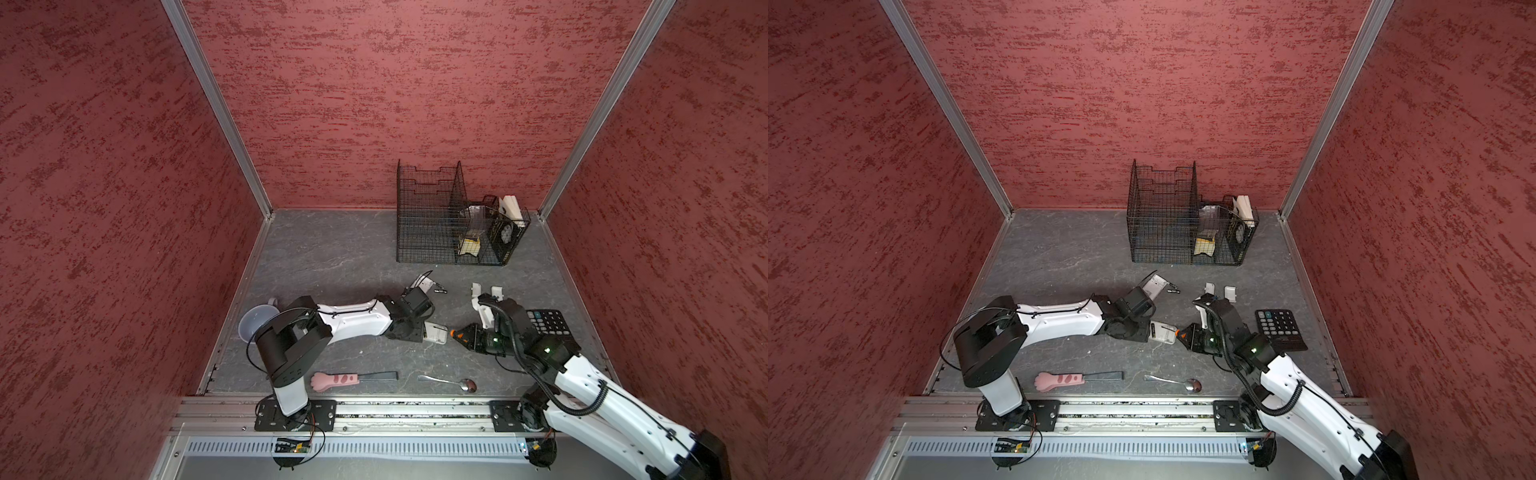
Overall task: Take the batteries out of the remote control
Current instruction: 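Pry the orange-black battery out onto the table with the screwdriver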
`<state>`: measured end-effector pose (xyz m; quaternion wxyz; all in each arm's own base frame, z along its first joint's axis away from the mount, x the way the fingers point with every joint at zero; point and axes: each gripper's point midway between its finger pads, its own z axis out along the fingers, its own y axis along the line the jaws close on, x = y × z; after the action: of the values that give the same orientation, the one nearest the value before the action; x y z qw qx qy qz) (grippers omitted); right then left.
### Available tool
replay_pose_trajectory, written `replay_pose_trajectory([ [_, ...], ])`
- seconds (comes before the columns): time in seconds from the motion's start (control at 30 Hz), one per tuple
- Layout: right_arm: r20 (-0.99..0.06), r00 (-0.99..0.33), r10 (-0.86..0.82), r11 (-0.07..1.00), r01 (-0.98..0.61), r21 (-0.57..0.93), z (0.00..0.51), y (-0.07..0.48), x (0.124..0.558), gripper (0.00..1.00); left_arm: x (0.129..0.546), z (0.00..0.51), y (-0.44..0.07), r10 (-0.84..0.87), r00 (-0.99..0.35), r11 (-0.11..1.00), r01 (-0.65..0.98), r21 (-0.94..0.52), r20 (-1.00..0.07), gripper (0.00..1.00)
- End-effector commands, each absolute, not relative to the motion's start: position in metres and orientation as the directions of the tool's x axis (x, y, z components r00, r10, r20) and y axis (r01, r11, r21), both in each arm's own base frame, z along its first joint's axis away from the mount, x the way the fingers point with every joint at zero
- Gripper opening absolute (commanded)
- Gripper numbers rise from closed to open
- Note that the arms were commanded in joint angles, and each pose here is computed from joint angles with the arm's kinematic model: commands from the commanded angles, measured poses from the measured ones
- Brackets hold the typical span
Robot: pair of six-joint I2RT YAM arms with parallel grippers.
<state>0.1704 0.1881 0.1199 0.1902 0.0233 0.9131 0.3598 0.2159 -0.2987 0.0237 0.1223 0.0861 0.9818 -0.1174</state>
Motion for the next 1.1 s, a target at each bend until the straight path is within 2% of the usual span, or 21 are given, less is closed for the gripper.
replay_pose_trajectory([
  [0.0, -0.338, -0.926, 0.169, 0.721, -0.117, 0.682, 0.127, 0.193, 0.168, 0.00, 0.195, 0.005, -0.234, 0.122, -0.975, 0.992, 0.125, -0.002, -0.185, 0.63],
  [0.13, -0.330, -0.931, 0.158, 0.727, -0.117, 0.676, 0.124, 0.194, 0.166, 0.00, 0.193, 0.018, -0.221, 0.094, -0.972, 0.995, 0.097, -0.002, -0.216, 0.63],
  [0.6, -0.324, -0.932, 0.164, 0.759, -0.090, 0.645, 0.104, 0.193, 0.168, 0.00, 0.190, 0.026, -0.233, 0.089, -0.968, 0.993, 0.105, -0.056, -0.235, 0.62],
  [1.07, -0.325, -0.934, 0.150, 0.739, -0.113, 0.664, 0.097, 0.209, 0.180, 0.00, 0.189, 0.025, -0.233, 0.090, -0.968, 0.992, 0.107, -0.060, -0.235, 0.62],
])
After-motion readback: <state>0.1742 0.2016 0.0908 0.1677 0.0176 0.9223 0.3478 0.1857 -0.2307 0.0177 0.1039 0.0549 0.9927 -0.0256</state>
